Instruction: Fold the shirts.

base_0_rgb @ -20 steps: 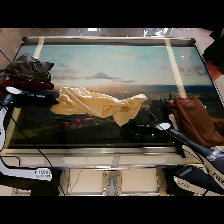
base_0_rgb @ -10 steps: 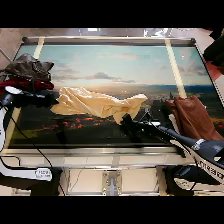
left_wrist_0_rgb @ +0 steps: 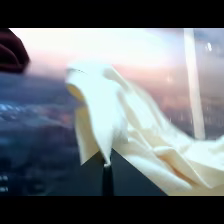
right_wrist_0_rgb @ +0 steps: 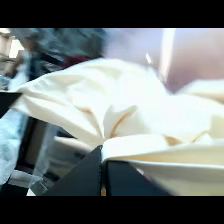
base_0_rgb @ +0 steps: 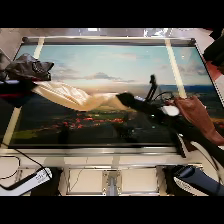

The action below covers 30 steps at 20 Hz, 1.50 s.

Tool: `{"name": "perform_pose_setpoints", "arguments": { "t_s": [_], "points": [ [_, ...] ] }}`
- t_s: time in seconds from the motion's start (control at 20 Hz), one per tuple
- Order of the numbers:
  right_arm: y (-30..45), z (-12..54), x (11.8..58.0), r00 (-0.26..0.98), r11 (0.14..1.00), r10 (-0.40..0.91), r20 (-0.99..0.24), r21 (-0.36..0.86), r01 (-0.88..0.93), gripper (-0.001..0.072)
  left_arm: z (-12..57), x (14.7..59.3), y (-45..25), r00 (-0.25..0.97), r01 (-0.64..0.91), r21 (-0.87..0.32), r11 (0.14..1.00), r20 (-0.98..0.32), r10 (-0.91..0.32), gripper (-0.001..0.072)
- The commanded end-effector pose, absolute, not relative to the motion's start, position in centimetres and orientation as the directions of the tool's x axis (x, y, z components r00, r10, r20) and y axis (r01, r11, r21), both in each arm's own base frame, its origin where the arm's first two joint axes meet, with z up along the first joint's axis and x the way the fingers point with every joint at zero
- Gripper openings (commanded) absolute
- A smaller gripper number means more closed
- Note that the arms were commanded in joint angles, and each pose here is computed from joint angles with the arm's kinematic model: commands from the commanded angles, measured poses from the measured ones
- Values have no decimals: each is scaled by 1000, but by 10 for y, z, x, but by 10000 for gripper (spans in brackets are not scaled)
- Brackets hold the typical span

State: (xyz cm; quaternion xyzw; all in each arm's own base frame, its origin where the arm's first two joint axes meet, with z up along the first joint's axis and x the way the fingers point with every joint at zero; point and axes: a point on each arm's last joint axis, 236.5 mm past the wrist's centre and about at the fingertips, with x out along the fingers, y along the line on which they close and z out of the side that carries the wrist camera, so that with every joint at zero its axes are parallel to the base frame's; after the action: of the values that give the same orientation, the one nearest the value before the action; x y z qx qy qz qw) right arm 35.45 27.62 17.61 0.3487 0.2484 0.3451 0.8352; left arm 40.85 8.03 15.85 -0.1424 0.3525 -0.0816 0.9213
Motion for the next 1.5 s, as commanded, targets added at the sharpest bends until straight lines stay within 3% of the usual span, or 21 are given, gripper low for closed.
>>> {"name": "perform_pose_setpoints", "arguments": {
  "t_s": [0.0, 0.15, 0.25, 0.4, 0.5, 0.6, 0.8, 0.85, 0.95, 1.05, 1.15, 1.4, 1.45],
  "points": [
    [225, 334, 290, 677, 580, 734, 63, 460, -672, 15, 309, 349, 111, 937, -67, -245, 967, -349, -24, 15],
    [177, 443, 206, 682, 627, 685, 258, 269, -731, 14, 408, 305, 97, 990, -107, -168, 980, -108, 89, 15],
    [152, 486, 165, 691, 679, 641, 334, 175, -713, 14, 445, 287, 77, 995, -97, -97, 991, -31, 94, 15],
    [125, 508, 146, 755, 772, 573, 319, 97, -628, 14, 471, 268, 74, 987, -160, -36, 986, -5, 160, 14],
    [106, 503, 158, 824, 843, 499, 268, 71, -533, 14, 450, 263, 65, 983, -148, -9, 989, -114, 146, 13],
    [91, 480, 189, 894, 901, 416, 166, 59, -430, 13, 402, 272, 39, 951, -29, -58, 998, -309, 10, 14],
    [77, 358, 284, 921, 969, 232, -312, -10, -248, 13, 272, 335, -22, 719, 189, -297, 936, -608, -338, 14],
    [78, 329, 308, 897, 972, 196, -396, -40, -230, 12, 234, 353, -28, 650, 191, -307, 932, -672, -354, 15],
    [78, 269, 358, 843, 975, 115, -526, -103, -197, 12, 154, 391, -12, 530, 124, -226, 966, -808, -257, 15],
    [61, 219, 414, 807, 992, 53, -588, -60, -108, 12, 102, 445, 24, 543, -60, -177, 982, -832, -117, 15],
    [41, 175, 469, 796, 998, 51, -603, 65, -15, 13, 62, 494, 38, 590, -158, -221, 962, -803, -88, 15],
    [46, 83, 561, 823, 937, 135, -552, 342, 76, 15, -3, 551, 14, 643, -204, -435, 877, -735, -215, 18],
    [52, 74, 572, 831, 918, 149, -535, 387, 85, 64, -1, 558, 12, 662, -214, -472, 855, -714, -228, 99]
  ]
}}
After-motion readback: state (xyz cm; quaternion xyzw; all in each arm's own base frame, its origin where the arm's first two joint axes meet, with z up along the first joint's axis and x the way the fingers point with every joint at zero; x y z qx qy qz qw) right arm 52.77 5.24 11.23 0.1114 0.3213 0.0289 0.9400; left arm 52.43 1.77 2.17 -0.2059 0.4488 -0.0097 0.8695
